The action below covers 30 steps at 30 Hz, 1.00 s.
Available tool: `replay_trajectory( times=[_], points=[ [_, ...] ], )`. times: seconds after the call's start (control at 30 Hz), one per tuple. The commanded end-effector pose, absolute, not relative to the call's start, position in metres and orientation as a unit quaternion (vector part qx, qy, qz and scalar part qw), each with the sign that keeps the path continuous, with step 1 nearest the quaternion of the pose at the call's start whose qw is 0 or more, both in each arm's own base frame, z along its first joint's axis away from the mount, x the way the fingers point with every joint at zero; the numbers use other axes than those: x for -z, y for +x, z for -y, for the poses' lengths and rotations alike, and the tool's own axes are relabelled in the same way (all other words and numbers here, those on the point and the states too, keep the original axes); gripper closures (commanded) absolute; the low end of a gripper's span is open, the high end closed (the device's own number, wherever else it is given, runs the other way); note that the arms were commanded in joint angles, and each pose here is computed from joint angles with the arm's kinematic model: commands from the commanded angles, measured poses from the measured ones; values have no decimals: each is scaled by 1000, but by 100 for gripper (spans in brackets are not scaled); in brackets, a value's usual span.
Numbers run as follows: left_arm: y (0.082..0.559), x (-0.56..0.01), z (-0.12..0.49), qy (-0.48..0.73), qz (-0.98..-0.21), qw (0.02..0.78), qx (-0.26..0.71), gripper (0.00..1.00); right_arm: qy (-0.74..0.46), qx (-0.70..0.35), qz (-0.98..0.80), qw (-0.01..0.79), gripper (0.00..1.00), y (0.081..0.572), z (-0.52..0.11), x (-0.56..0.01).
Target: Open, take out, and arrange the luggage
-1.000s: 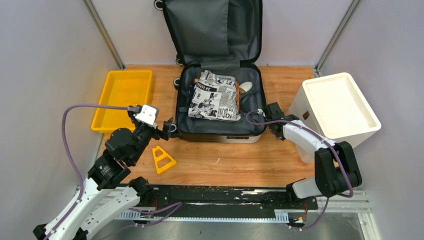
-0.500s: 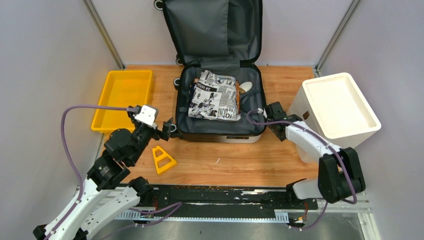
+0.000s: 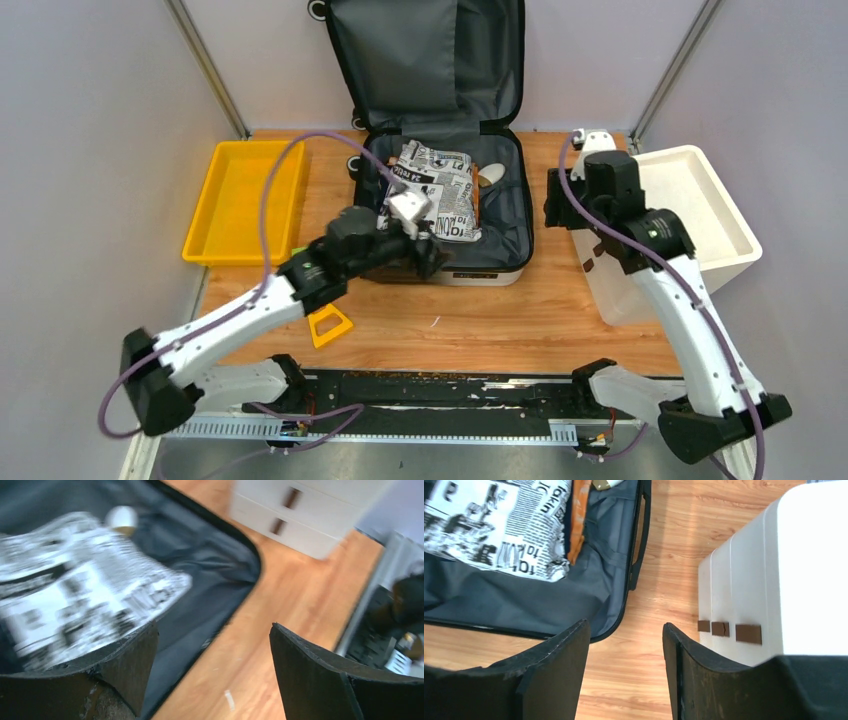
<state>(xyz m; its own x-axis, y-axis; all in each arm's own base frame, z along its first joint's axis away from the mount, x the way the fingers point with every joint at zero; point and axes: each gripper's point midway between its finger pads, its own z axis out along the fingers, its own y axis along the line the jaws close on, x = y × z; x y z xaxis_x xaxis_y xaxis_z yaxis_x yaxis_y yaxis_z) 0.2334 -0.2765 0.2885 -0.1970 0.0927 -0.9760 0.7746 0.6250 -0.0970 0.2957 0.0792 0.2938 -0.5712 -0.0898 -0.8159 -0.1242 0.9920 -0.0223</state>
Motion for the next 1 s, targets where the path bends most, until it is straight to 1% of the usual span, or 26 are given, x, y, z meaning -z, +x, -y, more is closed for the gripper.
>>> replay_trajectory(
  times=[0.0, 0.03, 0.07, 0.13, 0.17, 0.27, 0.3, 0.4, 0.43, 0.47, 0.5, 0.53, 0.57, 0.77, 0.97],
  points=[
    [206, -321, 370, 381, -614, 579, 377, 11, 20, -77, -873, 482, 42, 256, -75, -336],
    [211, -307, 390, 395, -615, 572, 373, 11, 34, -96, -862, 497, 41, 249, -75, -350],
    [205, -315, 407, 401, -589, 582, 391, 12, 38, -122, -850, 511, 41, 240, -78, -363],
    [208, -292, 453, 423, -574, 572, 406, 13, 43, -164, -829, 532, 41, 224, -82, -380],
    [207, -288, 465, 429, -565, 572, 411, 13, 53, -175, -821, 541, 40, 217, -80, -386],
    [215, -260, 517, 440, -549, 571, 422, 14, 94, -190, -787, 579, 39, 195, -65, -410],
    [216, -262, 527, 438, -537, 580, 428, 15, 97, -196, -775, 593, 40, 188, -61, -419],
    [227, -230, 566, 437, -530, 580, 437, 17, 100, -200, -754, 617, 40, 170, -51, -435],
    [228, -231, 574, 433, -518, 589, 445, 17, 101, -198, -748, 625, 40, 164, -47, -439],
    [232, -216, 584, 437, -516, 587, 445, 20, 104, -196, -742, 632, 40, 159, -43, -443],
    [233, -218, 589, 435, -500, 600, 449, 21, 106, -198, -736, 639, 40, 154, -40, -446],
    [237, -204, 598, 435, -501, 600, 447, 21, 107, -202, -730, 644, 40, 150, -39, -449],
    [241, -204, 601, 427, -496, 610, 446, 20, 105, -210, -725, 647, 40, 145, -39, -452],
    [261, -148, 624, 408, -517, 612, 437, 20, 80, -251, -732, 628, 41, 135, -55, -441],
    [265, -121, 636, 399, -514, 613, 450, 18, 67, -271, -724, 631, 40, 126, -60, -447]
  ],
)
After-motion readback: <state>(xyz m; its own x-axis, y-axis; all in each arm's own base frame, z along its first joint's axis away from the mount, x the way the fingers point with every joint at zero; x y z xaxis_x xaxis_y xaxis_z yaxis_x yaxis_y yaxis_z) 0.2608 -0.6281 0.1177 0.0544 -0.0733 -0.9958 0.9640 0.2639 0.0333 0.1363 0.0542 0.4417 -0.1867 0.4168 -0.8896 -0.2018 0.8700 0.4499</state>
